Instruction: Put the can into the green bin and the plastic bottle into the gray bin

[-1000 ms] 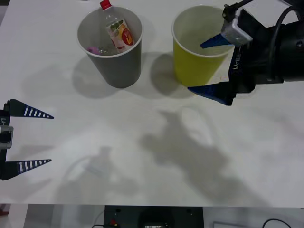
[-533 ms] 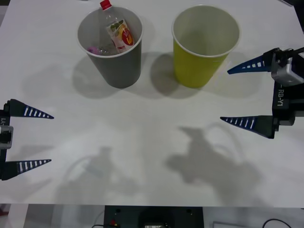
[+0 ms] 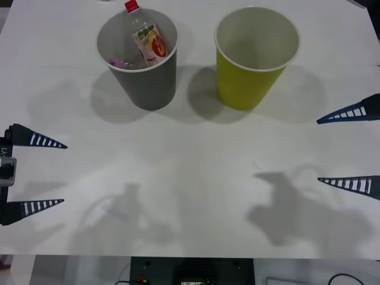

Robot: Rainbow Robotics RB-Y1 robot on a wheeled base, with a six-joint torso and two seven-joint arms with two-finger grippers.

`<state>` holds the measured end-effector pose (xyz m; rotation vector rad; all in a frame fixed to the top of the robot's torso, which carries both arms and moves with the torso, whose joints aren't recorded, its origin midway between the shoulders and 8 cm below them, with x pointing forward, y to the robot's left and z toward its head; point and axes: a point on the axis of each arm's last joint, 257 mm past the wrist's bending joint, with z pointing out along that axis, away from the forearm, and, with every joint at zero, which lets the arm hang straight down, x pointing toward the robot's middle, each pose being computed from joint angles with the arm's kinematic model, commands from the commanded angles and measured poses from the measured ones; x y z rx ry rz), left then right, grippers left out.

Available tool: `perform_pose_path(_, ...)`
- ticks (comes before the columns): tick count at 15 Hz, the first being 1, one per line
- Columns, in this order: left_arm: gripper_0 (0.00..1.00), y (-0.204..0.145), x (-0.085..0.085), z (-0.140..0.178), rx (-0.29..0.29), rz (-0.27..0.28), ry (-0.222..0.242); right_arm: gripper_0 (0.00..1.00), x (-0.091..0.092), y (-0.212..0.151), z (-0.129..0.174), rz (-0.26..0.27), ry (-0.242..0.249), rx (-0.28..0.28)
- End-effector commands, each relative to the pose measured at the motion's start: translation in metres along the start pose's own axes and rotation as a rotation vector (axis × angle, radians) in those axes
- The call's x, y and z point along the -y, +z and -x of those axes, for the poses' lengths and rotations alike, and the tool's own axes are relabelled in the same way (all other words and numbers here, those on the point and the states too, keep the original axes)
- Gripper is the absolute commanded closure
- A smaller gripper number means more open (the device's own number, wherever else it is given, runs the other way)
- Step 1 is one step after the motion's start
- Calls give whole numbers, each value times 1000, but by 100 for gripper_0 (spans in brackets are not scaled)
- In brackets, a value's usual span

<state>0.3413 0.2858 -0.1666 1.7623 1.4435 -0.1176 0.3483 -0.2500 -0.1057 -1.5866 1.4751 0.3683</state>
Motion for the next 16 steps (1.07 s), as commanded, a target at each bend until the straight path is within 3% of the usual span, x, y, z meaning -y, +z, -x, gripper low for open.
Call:
perform_pose_path(1, 0, 0, 0, 0, 0, 0, 0, 0, -2, -6, -23, 6, -6, -1)
perform_pose_path(5, 0, 0, 0, 0, 0, 0, 0, 0, -22, -21, -61, 18, 31, -60)
perform_pose_path(8, 0, 0, 0, 0, 0, 0, 0, 0, -31, -26, -71, 30, 44, -85)
perform_pose_path(16, 0, 0, 0, 0, 0, 0, 0, 0, -30, -29, -75, 29, 36, -106)
